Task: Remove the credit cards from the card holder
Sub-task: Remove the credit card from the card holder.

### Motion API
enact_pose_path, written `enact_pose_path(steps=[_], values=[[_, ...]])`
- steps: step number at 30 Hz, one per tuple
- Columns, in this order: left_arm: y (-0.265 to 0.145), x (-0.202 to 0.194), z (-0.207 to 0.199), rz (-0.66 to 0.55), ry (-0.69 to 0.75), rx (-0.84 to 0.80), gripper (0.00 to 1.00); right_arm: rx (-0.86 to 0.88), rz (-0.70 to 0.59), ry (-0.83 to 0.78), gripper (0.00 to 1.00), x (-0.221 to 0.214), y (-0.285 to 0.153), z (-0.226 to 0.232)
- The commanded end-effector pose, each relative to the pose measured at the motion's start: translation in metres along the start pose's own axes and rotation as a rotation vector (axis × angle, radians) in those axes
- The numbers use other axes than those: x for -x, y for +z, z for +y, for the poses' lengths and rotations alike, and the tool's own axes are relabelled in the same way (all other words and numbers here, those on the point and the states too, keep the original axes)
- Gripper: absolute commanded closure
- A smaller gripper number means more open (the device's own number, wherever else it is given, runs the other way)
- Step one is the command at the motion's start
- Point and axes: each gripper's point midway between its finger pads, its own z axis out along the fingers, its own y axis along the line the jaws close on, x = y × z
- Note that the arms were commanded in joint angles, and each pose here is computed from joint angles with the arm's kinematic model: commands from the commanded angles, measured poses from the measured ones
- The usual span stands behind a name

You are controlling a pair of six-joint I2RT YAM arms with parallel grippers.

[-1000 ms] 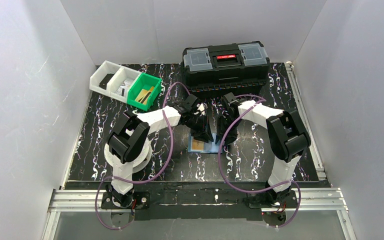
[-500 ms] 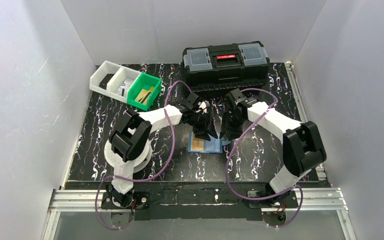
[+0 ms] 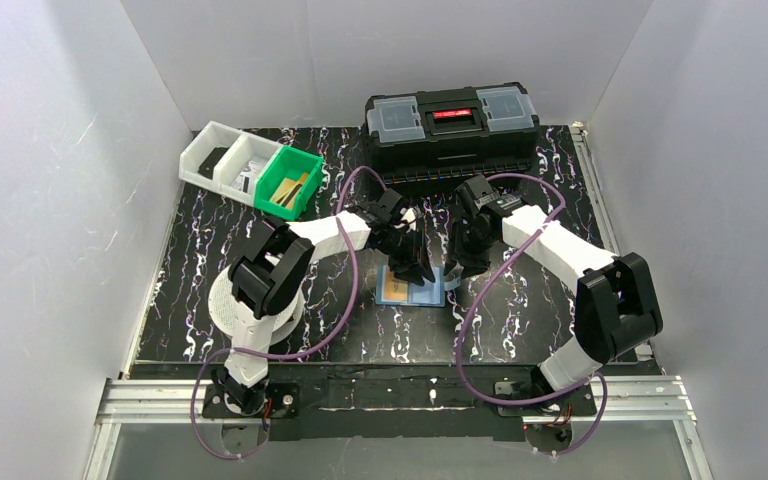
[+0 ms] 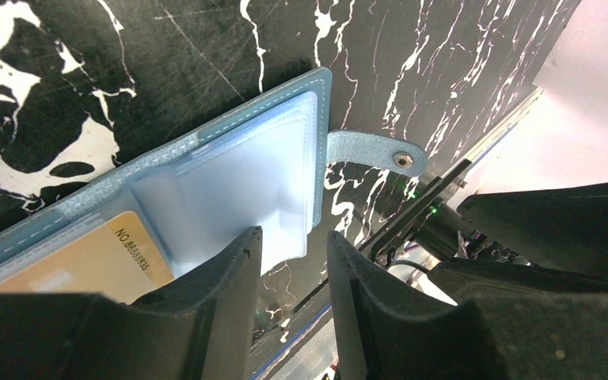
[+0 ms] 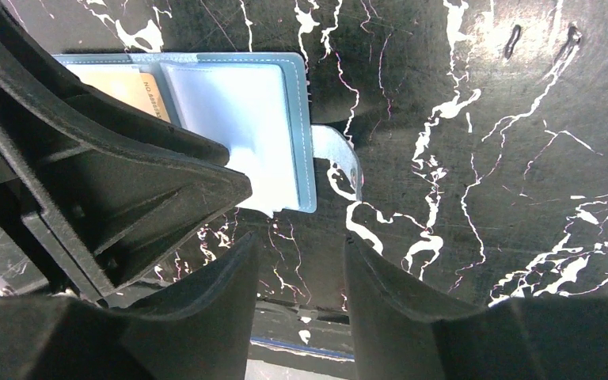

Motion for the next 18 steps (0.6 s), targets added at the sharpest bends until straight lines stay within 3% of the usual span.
enact_pose_path(steps=[1,11,18], values=[[-0.035,0.01,-0.027,-0.059,0.06,-0.028,0.65,0.011,-0.015,0.005,0.5,0.007,-0.009,0.006],[-0.095,0.018,0.016,-0.155,0.014,0.092,0.65,0.12,-0.001,-0.019,0.5,0.013,-0.014,0.047],[-0.094,0.012,0.043,-0.133,-0.032,0.109,0.73,0.25,0.081,-0.039,0.51,0.009,0.004,0.09]])
